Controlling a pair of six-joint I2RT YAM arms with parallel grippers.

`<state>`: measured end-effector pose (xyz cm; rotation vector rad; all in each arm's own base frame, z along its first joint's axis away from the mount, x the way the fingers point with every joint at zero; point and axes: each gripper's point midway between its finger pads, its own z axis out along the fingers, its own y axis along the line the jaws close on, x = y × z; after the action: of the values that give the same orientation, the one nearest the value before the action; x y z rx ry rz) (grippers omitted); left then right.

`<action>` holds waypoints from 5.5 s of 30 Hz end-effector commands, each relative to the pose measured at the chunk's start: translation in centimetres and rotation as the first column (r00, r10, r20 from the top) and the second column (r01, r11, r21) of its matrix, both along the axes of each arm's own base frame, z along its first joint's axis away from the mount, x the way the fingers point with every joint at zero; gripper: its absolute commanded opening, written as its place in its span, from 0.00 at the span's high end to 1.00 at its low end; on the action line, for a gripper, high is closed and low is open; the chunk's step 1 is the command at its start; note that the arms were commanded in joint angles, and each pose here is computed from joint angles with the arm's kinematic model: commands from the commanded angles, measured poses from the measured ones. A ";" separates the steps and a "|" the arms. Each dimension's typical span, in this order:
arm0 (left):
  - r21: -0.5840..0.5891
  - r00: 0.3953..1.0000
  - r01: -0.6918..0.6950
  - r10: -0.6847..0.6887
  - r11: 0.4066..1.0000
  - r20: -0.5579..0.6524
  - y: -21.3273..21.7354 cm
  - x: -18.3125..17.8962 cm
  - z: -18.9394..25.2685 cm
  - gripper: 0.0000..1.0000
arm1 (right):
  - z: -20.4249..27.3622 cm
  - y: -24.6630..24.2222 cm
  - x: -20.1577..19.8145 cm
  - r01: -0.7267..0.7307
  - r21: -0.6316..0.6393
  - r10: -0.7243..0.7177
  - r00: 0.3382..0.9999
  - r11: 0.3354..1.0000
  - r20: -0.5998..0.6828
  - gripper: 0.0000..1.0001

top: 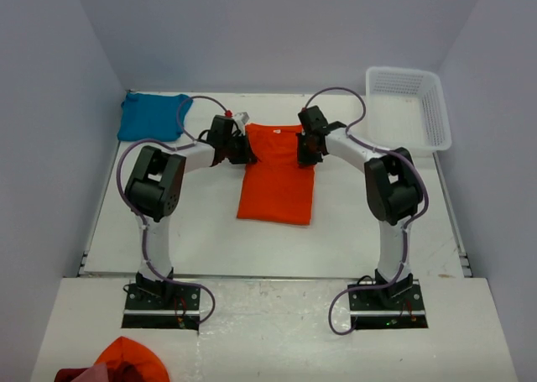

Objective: Fold and stack the t-shirts
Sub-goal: Fold the folded rectangular tshirt in 1/3 of the way, then grab one side of the 2/3 rectangular tshirt with both arms

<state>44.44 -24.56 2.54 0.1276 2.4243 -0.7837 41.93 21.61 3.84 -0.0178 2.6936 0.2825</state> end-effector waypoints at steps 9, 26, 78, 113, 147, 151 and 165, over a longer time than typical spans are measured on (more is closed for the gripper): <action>0.075 0.998 -0.033 0.029 0.997 0.053 2.5 -0.2 -0.4 1.00 | 13.0 -4.6 -4.5 0.049 0.032 -0.056 0.953 0.998 0.296 0.52; 0.045 0.990 -0.071 0.065 0.996 0.122 3.7 -2.8 4.4 1.00 | 3.8 -3.9 -16.1 0.011 0.259 -0.026 0.998 0.966 0.053 0.36; 0.269 0.957 -0.243 0.275 0.932 -0.087 8.1 -17.2 2.5 1.00 | -3.5 -3.0 -20.5 0.256 0.345 -0.225 0.966 0.903 -0.126 0.43; -0.138 0.977 0.138 -0.158 0.981 -0.142 -2.3 -21.4 4.4 1.00 | 0.0 -0.6 -21.2 0.080 0.442 -0.051 0.996 0.894 -0.078 1.00; -0.106 0.970 0.123 -0.142 0.987 -0.195 -0.9 -23.2 0.4 1.00 | 1.0 0.7 -19.9 0.074 0.330 -0.064 0.997 0.941 -0.043 1.00; -0.105 0.972 0.127 -0.145 0.986 -0.187 -0.9 -23.2 0.8 1.00 | -2.1 0.5 -19.7 0.094 0.280 -0.072 0.994 0.955 -0.088 1.00; -0.072 0.973 0.109 -0.122 0.991 -0.199 0.0 -23.7 -0.1 1.00 | -4.1 -3.8 -20.9 0.233 0.118 -0.222 0.970 0.965 -0.097 1.00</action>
<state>20.74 -24.70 2.22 0.1525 2.6260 -0.9787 22.30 22.39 1.19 0.2542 2.6891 0.6741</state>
